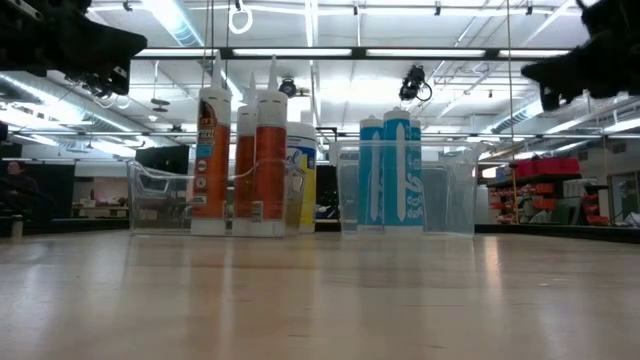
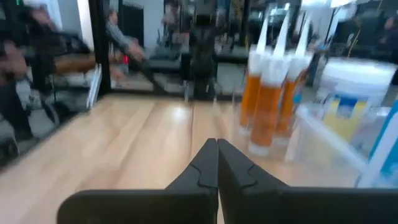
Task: Pick & place silicon tubes, Sealant and Lysol wipes
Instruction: Return to Home Position
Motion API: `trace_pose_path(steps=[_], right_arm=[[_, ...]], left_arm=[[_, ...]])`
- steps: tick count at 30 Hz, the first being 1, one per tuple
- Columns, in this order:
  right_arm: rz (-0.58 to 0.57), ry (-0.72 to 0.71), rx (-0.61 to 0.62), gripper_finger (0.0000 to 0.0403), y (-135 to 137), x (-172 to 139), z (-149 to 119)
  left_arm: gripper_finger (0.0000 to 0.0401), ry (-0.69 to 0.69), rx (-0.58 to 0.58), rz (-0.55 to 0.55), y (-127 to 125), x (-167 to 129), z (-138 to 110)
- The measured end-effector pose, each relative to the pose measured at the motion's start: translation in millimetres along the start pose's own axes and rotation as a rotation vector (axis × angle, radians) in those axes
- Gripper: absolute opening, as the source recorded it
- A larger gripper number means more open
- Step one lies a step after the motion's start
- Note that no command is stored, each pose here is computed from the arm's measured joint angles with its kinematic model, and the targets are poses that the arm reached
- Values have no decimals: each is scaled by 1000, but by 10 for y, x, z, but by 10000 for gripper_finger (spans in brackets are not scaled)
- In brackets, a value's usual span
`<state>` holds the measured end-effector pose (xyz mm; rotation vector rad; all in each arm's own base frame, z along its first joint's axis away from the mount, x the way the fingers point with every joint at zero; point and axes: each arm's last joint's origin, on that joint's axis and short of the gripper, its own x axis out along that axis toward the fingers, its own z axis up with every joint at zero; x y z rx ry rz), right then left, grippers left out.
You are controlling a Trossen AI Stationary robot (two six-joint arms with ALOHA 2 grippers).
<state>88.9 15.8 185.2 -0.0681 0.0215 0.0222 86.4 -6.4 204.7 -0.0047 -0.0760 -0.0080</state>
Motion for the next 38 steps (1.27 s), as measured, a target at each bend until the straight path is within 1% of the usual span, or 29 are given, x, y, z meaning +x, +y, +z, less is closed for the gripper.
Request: trace_pose_path(steps=[2, 8, 12, 17, 21, 38], right_arm=[[5, 26, 4, 0, 10, 30, -113], [62, 15, 27, 0, 17, 51, -124], [59, 15, 20, 1, 16, 53, -123], [6, 12, 12, 14, 1, 54, -118], [6, 12, 18, 20, 1, 54, -118], [6, 12, 18, 22, 1, 54, -116]], left_arm=[[2, 2, 2, 0, 0, 1, -2], [2, 21, 9, 2, 0, 5, -22], [2, 54, 13, 30, 8, 5, -58], [3, 81, 34, 39, 11, 3, -84], [3, 77, 43, 39, 11, 3, -79], [3, 76, 43, 39, 11, 3, -79]])
